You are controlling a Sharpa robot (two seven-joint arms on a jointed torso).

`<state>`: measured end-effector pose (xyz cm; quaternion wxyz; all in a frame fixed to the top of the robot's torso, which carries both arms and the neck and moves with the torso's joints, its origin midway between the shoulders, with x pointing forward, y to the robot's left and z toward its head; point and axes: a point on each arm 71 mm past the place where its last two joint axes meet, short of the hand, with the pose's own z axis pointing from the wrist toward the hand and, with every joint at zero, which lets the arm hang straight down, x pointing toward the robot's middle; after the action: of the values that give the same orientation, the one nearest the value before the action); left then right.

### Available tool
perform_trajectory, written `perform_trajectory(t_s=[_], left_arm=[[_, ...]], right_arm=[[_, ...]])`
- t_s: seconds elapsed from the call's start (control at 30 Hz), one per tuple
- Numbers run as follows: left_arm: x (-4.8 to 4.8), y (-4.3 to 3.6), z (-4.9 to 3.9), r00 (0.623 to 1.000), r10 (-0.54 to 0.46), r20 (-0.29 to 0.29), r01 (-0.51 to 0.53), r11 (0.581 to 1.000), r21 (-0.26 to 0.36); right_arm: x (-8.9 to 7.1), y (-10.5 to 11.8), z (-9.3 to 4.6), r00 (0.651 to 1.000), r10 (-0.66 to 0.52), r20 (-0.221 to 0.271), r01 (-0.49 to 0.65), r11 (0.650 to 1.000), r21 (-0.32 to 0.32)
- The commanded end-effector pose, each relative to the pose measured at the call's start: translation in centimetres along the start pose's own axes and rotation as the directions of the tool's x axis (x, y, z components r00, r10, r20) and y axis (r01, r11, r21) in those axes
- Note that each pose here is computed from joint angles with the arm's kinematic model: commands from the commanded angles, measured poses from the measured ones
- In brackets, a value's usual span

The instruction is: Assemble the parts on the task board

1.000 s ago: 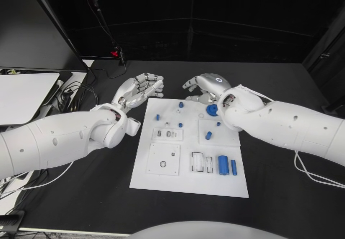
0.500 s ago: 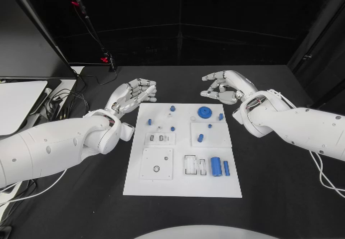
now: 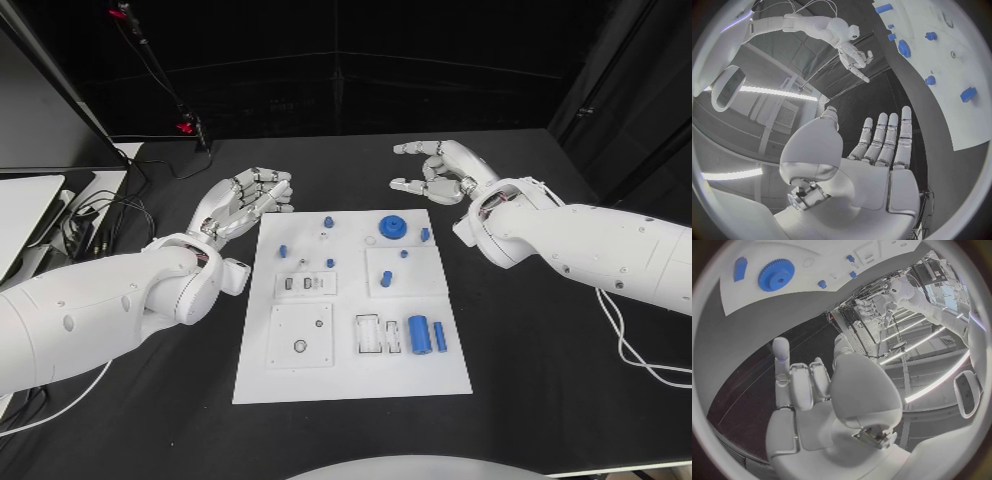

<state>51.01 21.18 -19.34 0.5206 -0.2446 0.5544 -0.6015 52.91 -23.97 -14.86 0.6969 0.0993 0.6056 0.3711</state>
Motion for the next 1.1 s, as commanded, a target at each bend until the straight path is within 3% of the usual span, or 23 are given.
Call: perform_trajectory(t_s=[0.03,0.3,0.5,0.77,1.1], left_arm=[[0.1,-0.77,0.01,1.0,-0.006,-0.014,0.008,0.995,0.103],[0.06,-0.71,-0.09,1.0,-0.008,-0.015,0.01,0.995,0.102],[0.0,-0.63,-0.19,1.0,-0.01,-0.016,0.011,0.995,0.1],[0.1,-0.58,-0.2,1.0,-0.013,-0.02,0.015,0.995,0.1],[0.05,-0.63,-0.36,1.0,-0.014,-0.019,0.016,0.995,0.099]], right_arm=[[0.3,-0.2,0.4,0.998,0.046,-0.033,-0.046,0.999,0.005],[0.8,-0.8,1.2,0.999,0.021,-0.044,-0.02,0.999,0.033],[1.5,-0.6,1.6,0.987,-0.134,-0.09,0.134,0.991,-0.002],[2.8,-0.4,1.9,0.946,-0.275,-0.171,0.277,0.961,-0.013],[3.7,-0.9,1.8,0.902,-0.357,-0.243,0.367,0.93,-0.002]])
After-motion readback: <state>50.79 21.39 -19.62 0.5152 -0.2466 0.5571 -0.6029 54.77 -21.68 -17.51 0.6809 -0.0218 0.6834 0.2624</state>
